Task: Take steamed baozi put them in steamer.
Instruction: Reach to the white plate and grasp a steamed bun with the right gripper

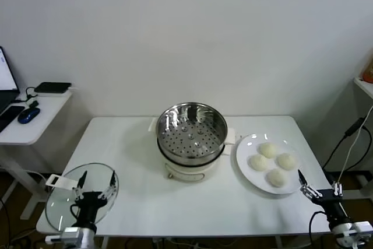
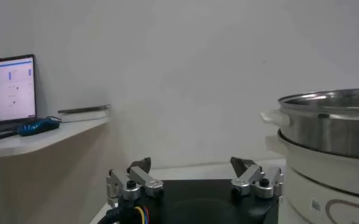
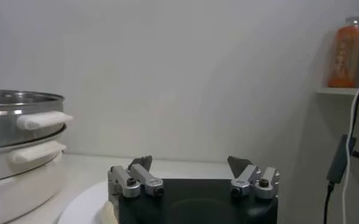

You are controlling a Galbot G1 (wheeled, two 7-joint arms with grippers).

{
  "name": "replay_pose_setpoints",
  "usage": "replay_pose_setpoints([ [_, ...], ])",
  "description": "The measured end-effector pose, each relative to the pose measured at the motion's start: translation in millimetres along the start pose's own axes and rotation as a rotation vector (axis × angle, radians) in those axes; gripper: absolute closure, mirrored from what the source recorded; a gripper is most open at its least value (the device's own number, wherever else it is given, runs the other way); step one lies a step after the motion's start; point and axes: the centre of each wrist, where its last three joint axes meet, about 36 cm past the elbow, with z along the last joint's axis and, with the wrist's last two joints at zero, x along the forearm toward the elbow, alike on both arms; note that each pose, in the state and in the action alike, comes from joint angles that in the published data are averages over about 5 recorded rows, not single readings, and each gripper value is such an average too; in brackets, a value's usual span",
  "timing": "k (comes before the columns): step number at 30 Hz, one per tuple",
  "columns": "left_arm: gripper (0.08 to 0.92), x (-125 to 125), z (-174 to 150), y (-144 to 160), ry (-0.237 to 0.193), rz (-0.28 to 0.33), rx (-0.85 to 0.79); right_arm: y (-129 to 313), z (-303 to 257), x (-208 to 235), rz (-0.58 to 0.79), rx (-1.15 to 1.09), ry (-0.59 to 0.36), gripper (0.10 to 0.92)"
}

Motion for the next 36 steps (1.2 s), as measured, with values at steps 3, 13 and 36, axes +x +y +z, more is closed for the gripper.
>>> replay_pose_setpoints([
  [3,0.177,0.2,1.4,0.1,-0.007,0.008,0.001,-1.5,-8.1,-9.5,-0.014,0.019,-0.005,0.2],
  [13,0.177,-3.6,5.3,-4.2,-0.058,0.028,0.008,-20.4,-72.0,-88.6,-0.128,0.177,0.042,0.2],
  [36,0.177,-9.1,25.0,-8.0,-0.055,0.048,-0.002,-74.0,-180.2,-278.1,-0.83,0.834,0.408,0.2],
])
